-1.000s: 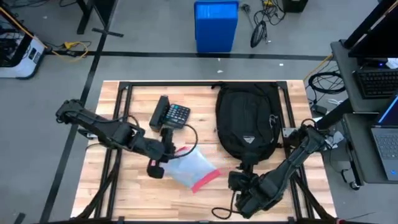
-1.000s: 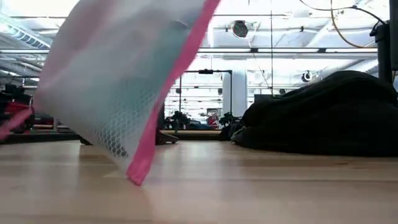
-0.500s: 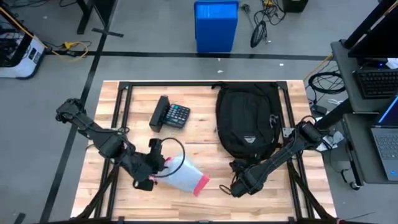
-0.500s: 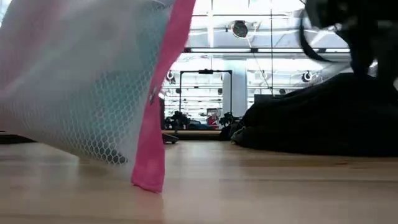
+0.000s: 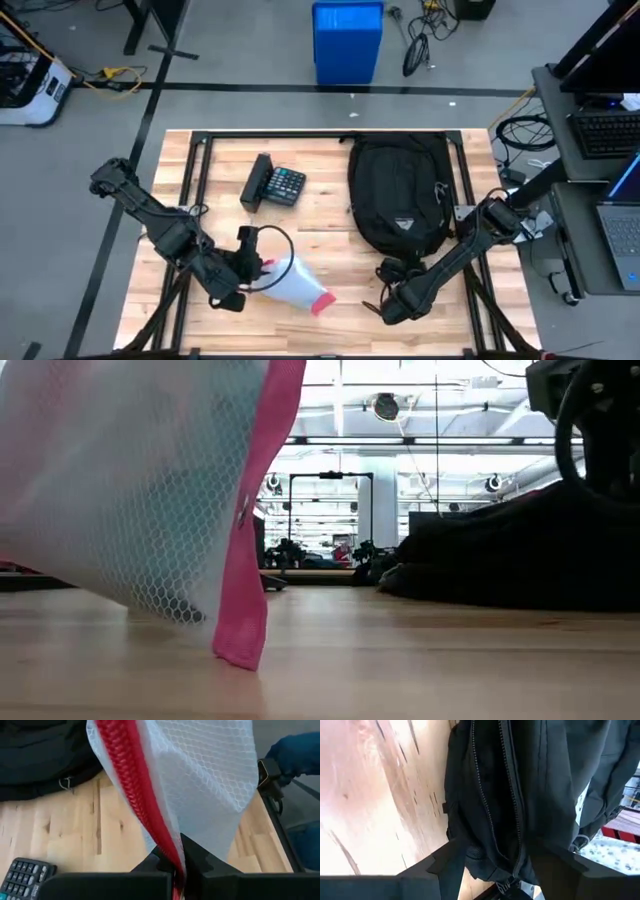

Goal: Unpack backpack
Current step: Put the white zip bag into the black backpack

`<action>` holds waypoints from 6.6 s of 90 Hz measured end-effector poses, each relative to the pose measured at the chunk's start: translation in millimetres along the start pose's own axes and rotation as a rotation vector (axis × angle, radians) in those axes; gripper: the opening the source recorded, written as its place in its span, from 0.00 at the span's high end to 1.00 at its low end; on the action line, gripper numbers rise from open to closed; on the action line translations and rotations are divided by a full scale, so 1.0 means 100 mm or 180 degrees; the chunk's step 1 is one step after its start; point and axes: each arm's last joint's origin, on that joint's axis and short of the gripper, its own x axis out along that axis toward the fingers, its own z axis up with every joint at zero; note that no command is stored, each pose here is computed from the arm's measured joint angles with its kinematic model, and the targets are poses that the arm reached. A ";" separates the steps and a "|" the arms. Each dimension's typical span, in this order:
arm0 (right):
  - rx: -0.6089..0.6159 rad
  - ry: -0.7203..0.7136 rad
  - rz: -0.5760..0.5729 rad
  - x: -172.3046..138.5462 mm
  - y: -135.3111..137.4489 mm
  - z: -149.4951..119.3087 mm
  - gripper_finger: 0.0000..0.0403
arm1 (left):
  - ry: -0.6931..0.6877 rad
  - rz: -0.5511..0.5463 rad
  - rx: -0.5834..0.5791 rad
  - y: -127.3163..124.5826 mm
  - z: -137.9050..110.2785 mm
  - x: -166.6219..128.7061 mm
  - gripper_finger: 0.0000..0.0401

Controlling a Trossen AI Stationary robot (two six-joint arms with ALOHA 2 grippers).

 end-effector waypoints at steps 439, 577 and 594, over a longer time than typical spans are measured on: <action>0.1362 -0.1818 0.0839 -0.95 -1.61 1.13 1.00 | -0.1330 0.0921 -0.0880 1.04 0.22 1.68 1.00; 0.0633 -0.1977 0.0939 -0.96 -1.20 1.15 0.81 | -0.1036 0.1157 -0.1991 1.46 0.00 2.02 1.00; 0.0238 -0.2087 0.0930 -1.13 -0.94 0.94 0.74 | -0.1021 0.1141 -0.1956 1.45 0.00 2.02 1.00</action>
